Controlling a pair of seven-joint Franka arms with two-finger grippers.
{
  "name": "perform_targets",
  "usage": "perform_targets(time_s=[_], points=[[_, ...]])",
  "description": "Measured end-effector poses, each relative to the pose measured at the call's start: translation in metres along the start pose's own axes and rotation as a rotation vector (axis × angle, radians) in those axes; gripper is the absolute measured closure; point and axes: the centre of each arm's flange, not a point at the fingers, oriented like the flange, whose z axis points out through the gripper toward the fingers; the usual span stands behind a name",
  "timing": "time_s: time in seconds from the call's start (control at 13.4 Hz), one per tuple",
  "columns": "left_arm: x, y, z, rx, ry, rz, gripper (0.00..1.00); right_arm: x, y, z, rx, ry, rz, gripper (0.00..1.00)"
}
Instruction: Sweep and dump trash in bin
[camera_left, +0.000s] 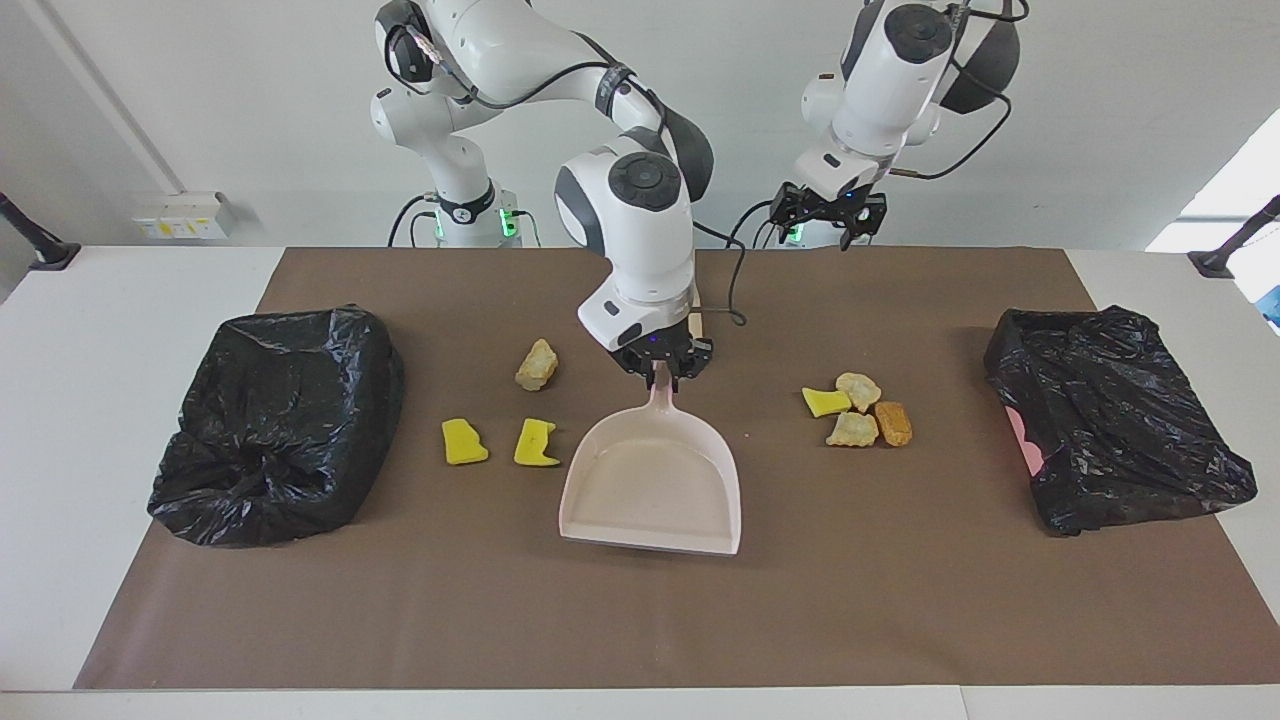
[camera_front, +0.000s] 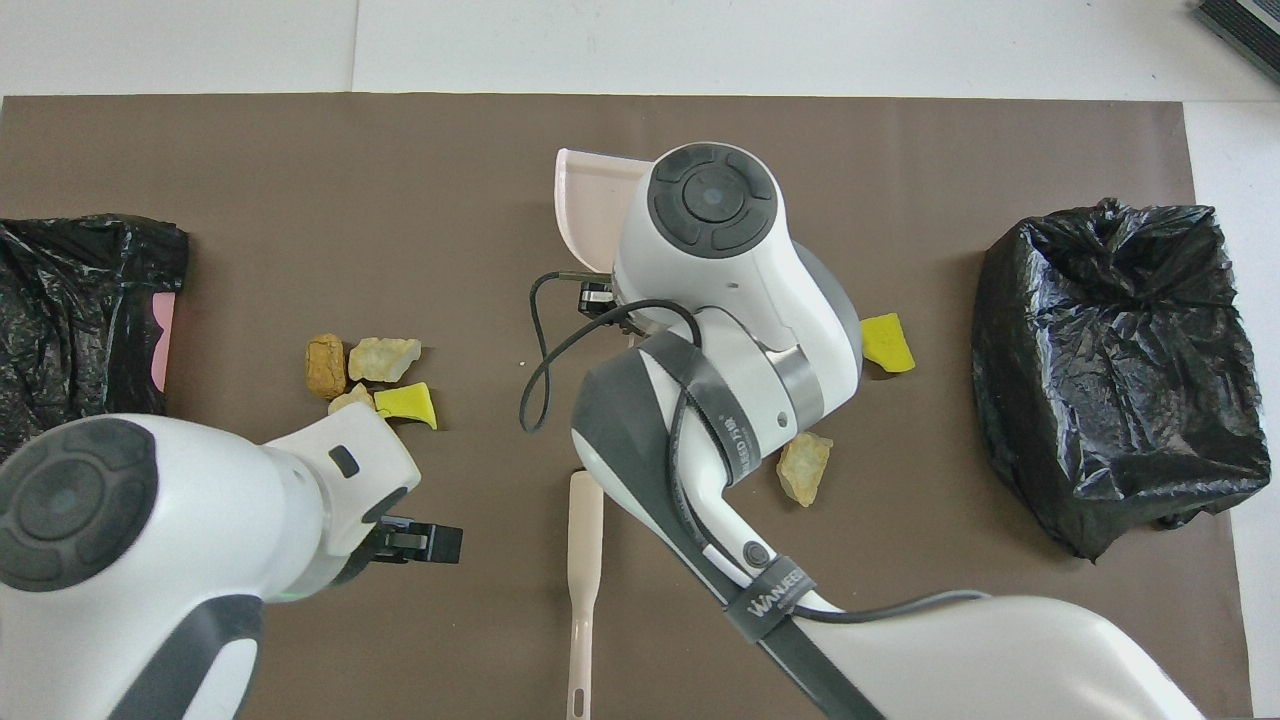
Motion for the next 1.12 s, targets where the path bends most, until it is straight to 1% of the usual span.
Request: perform_targets(time_s=[0.15,0.3,0.37,0.45,0.6,0.67,0.82,0.97,1.12], points=[[-0.019,0.020,0.027,0.010,0.002,-0.002,0.00,0.008,0.032,-0.013,-0.019,-0.034,-0.118,0.67],[-0.035,0.054,0.063,-0.006,0.060,-0.025,0.00,0.014,0.063,-0.022,-0.033,-0.081,-0.270,0.67],[-0.045,0.075,0.085,-0.014,0.081,-0.035,0.00,0.014,0.076,-0.023,-0.039,-0.118,-0.361,0.67],[-0.055,0.095,0.109,-0.010,0.079,-0.038,0.00,0.014,0.086,-0.022,-0.043,-0.151,-0.440,0.67],[-0.060,0.116,0.145,0.016,0.048,-0.038,0.00,0.014,0.101,-0.021,-0.057,-0.186,-0.577,0.67],[-0.061,0.120,0.156,0.030,0.030,-0.032,0.00,0.014,0.106,-0.019,-0.071,-0.195,-0.655,0.67],[-0.073,0.129,0.174,0.052,-0.002,-0.002,0.00,0.007,0.111,-0.014,-0.098,-0.221,-0.787,0.67],[-0.087,0.140,0.187,0.025,-0.020,0.005,0.00,-0.001,0.116,-0.009,-0.117,-0.251,-0.911,0.67],[-0.093,0.145,0.194,-0.001,-0.003,0.010,0.00,-0.012,0.119,-0.005,-0.131,-0.274,-1.024,0.67]])
